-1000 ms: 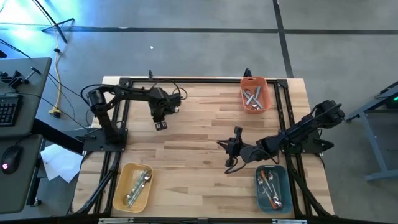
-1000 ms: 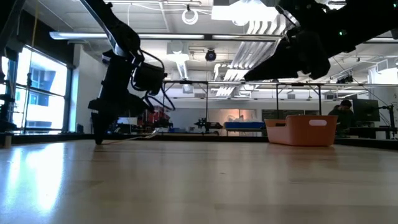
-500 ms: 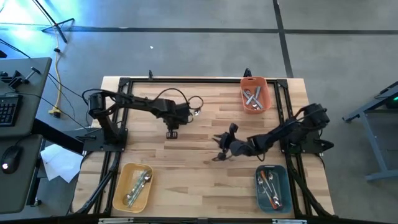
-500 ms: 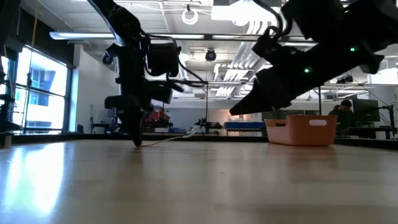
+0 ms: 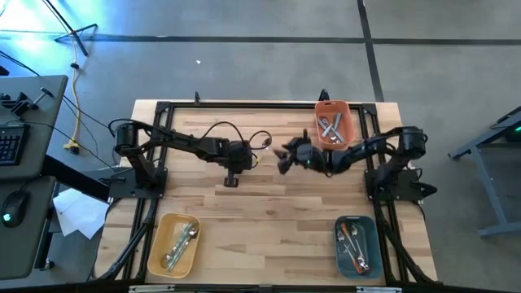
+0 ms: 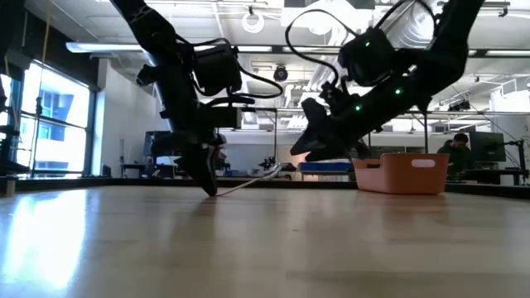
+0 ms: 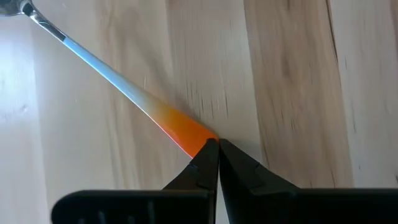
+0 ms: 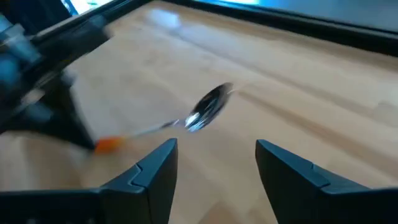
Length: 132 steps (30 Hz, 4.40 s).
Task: Sort silverware by color (type)
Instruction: Put the orange spoon into the dark blue bin, then return to Home Position
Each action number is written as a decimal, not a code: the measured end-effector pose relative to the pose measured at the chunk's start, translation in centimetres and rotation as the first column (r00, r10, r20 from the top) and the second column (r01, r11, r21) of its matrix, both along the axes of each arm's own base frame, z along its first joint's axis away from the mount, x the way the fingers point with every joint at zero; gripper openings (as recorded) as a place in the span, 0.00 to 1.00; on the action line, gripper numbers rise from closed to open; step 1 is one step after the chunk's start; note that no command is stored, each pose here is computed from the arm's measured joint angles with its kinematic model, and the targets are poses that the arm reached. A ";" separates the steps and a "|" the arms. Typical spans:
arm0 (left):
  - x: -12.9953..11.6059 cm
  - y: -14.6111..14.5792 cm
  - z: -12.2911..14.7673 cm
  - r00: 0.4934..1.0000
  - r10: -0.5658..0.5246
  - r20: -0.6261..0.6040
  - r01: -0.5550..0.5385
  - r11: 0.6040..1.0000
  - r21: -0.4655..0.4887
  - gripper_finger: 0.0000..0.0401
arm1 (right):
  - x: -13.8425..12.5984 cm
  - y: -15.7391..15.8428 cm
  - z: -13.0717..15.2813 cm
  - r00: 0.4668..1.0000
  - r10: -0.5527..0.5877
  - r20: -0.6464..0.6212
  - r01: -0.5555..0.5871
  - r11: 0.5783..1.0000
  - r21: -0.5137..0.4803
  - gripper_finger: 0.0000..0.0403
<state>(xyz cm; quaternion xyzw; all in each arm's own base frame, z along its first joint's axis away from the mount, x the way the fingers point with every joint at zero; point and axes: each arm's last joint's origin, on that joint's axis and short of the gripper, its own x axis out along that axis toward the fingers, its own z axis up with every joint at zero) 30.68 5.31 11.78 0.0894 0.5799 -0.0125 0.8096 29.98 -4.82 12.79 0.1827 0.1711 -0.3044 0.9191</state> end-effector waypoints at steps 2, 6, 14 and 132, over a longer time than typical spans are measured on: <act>0.1 0.0 0.0 1.000 -0.007 0.013 0.007 1.000 0.004 0.00 | -0.2 -1.4 0.1 1.000 -0.009 0.016 0.008 1.000 0.019 0.50; 0.2 0.0 -0.1 0.999 -0.029 0.024 0.029 0.999 0.015 0.00 | -0.2 -3.1 0.4 0.999 0.009 0.050 -0.012 0.999 0.052 0.50; 0.3 0.0 -0.1 0.999 -0.031 0.036 0.030 0.999 0.019 0.00 | 1.3 -5.2 1.8 1.000 -0.011 0.006 0.010 0.996 0.093 0.50; -12.1 -3.5 8.3 0.447 0.081 0.891 -0.074 0.996 -0.054 0.20 | -13.5 15.8 15.0 0.733 0.454 -0.506 -0.479 0.873 0.090 0.02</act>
